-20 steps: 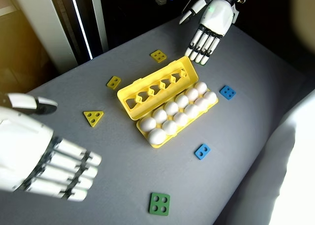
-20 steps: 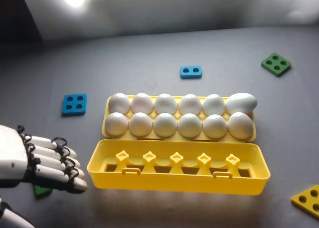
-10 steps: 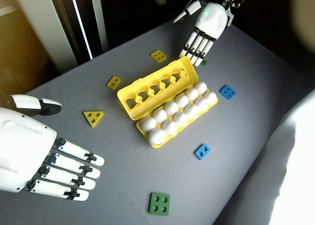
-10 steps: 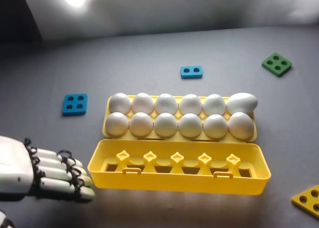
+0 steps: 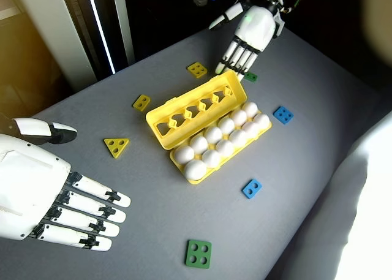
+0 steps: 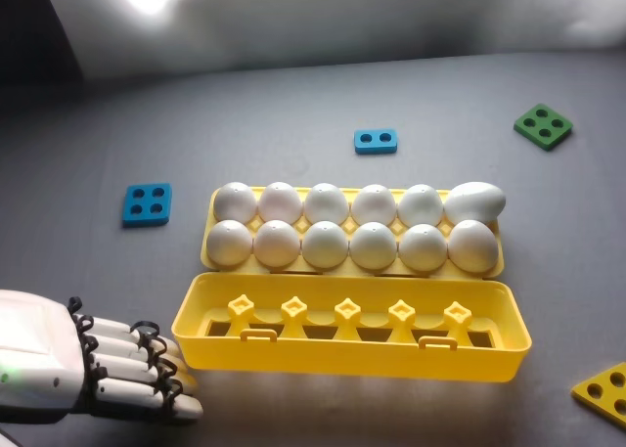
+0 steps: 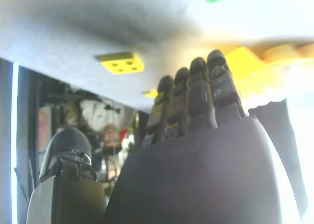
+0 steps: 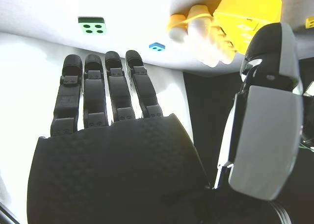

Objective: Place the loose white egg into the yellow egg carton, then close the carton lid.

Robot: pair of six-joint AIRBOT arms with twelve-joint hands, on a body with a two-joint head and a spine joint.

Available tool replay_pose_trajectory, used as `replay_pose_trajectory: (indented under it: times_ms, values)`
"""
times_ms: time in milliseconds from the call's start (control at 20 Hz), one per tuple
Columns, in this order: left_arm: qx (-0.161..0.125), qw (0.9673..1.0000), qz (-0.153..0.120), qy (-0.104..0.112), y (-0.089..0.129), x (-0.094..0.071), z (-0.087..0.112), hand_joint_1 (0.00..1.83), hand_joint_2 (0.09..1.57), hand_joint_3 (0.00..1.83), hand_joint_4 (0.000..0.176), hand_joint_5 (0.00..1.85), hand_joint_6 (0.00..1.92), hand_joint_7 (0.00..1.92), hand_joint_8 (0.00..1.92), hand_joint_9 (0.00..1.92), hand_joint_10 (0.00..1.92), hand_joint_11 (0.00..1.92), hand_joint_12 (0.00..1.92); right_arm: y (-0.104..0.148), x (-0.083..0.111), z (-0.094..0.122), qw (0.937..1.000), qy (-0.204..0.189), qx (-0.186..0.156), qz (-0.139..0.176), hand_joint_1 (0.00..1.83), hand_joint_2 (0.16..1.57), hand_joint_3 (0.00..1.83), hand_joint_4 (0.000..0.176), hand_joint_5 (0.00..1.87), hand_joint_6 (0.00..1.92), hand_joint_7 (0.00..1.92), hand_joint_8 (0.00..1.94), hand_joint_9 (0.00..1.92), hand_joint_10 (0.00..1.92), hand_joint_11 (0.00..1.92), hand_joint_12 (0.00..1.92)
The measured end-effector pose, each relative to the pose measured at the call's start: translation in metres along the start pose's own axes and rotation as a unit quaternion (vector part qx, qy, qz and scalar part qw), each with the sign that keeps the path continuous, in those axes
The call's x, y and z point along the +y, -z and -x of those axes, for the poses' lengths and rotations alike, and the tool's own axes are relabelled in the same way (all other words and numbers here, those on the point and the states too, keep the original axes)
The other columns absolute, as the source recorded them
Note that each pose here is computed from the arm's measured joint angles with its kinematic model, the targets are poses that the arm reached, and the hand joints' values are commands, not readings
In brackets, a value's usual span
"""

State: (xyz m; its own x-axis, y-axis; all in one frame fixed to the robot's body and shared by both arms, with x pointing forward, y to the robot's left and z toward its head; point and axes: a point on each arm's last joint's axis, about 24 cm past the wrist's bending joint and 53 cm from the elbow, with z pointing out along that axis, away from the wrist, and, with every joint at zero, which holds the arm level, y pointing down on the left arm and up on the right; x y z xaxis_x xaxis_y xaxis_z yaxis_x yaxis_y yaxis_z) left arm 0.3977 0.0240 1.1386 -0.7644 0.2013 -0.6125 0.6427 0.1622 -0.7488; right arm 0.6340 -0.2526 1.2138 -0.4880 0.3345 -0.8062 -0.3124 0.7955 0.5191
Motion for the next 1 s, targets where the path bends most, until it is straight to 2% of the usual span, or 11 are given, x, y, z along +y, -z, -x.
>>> replay_pose_trajectory:
  times_ms: [50, 100, 350, 400, 450, 700, 750, 800, 1000]
  values:
    - [-0.001, 1.0000, 0.004, -0.004, -0.001, 0.001, 0.000, 0.00, 1.14, 0.00, 0.000, 0.02, 0.00, 0.00, 0.00, 0.00, 0.00, 0.00, 0.00, 0.000, 0.000, 0.000, 1.0000, 0.000, 0.000, 0.000, 0.48, 0.80, 0.00, 0.000, 0.11, 0.01, 0.08, 0.01, 0.06, 0.00, 0.00, 0.22]
    - [0.000, 1.0000, 0.004, -0.003, -0.003, 0.001, -0.001, 0.00, 1.14, 0.00, 0.000, 0.01, 0.00, 0.00, 0.00, 0.00, 0.00, 0.00, 0.00, 0.000, 0.000, 0.000, 1.0000, 0.000, 0.000, 0.000, 0.45, 0.82, 0.01, 0.000, 0.07, 0.00, 0.05, 0.00, 0.02, 0.00, 0.00, 0.12]
    - [0.005, 1.0000, 0.001, -0.003, -0.009, -0.002, -0.006, 0.00, 1.15, 0.00, 0.000, 0.06, 0.02, 0.04, 0.01, 0.00, 0.00, 0.00, 0.00, 0.000, 0.002, -0.001, 1.0000, 0.000, 0.001, 0.002, 0.51, 0.81, 0.00, 0.000, 0.06, 0.00, 0.04, 0.00, 0.02, 0.00, 0.00, 0.11]
    - [0.004, 1.0000, 0.004, -0.003, -0.010, 0.000, -0.006, 0.00, 1.15, 0.00, 0.000, 0.05, 0.01, 0.04, 0.01, 0.00, 0.00, 0.00, 0.00, 0.000, 0.001, -0.002, 1.0000, 0.000, 0.002, 0.001, 0.47, 0.81, 0.00, 0.000, 0.08, 0.00, 0.06, 0.00, 0.05, 0.00, 0.00, 0.19]
    - [0.003, 1.0000, 0.005, -0.003, -0.010, 0.001, -0.005, 0.00, 1.15, 0.00, 0.000, 0.04, 0.01, 0.03, 0.01, 0.00, 0.00, 0.00, 0.00, 0.000, 0.002, -0.002, 1.0000, 0.000, 0.002, 0.002, 0.49, 0.83, 0.01, 0.000, 0.07, 0.00, 0.05, 0.00, 0.02, 0.00, 0.00, 0.12]
    - [-0.012, 0.9999, 0.007, -0.004, -0.011, 0.000, 0.006, 0.00, 1.17, 0.01, 0.000, 0.05, 0.01, 0.03, 0.00, 0.00, 0.00, 0.00, 0.00, -0.001, 0.002, -0.002, 1.0000, 0.000, 0.002, 0.002, 0.44, 0.82, 0.00, 0.000, 0.06, 0.00, 0.04, 0.00, 0.02, 0.00, 0.00, 0.13]
    - [-0.012, 0.9999, 0.007, -0.004, -0.011, 0.000, 0.006, 0.00, 1.16, 0.00, 0.000, 0.04, 0.00, 0.01, 0.00, 0.00, 0.00, 0.00, 0.00, 0.000, 0.002, -0.002, 1.0000, 0.000, 0.002, 0.002, 0.50, 0.81, 0.00, 0.000, 0.08, 0.01, 0.05, 0.01, 0.03, 0.00, 0.00, 0.13]
    - [-0.012, 0.9999, 0.008, -0.004, -0.011, 0.001, 0.006, 0.00, 1.16, 0.00, 0.000, 0.04, 0.00, 0.00, 0.00, 0.00, 0.00, 0.00, 0.00, -0.001, 0.002, -0.002, 1.0000, -0.001, 0.002, 0.002, 0.48, 0.82, 0.00, 0.000, 0.07, 0.00, 0.05, 0.00, 0.03, 0.00, 0.00, 0.15]
    - [-0.015, 0.9998, 0.008, -0.003, -0.011, 0.001, 0.009, 0.00, 1.14, 0.00, 0.000, 0.05, 0.00, 0.02, 0.01, 0.00, 0.00, 0.00, 0.00, -0.001, 0.003, -0.003, 1.0000, -0.001, 0.003, 0.003, 0.44, 0.82, 0.00, 0.000, 0.04, 0.00, 0.02, 0.00, 0.00, 0.00, 0.00, 0.03]
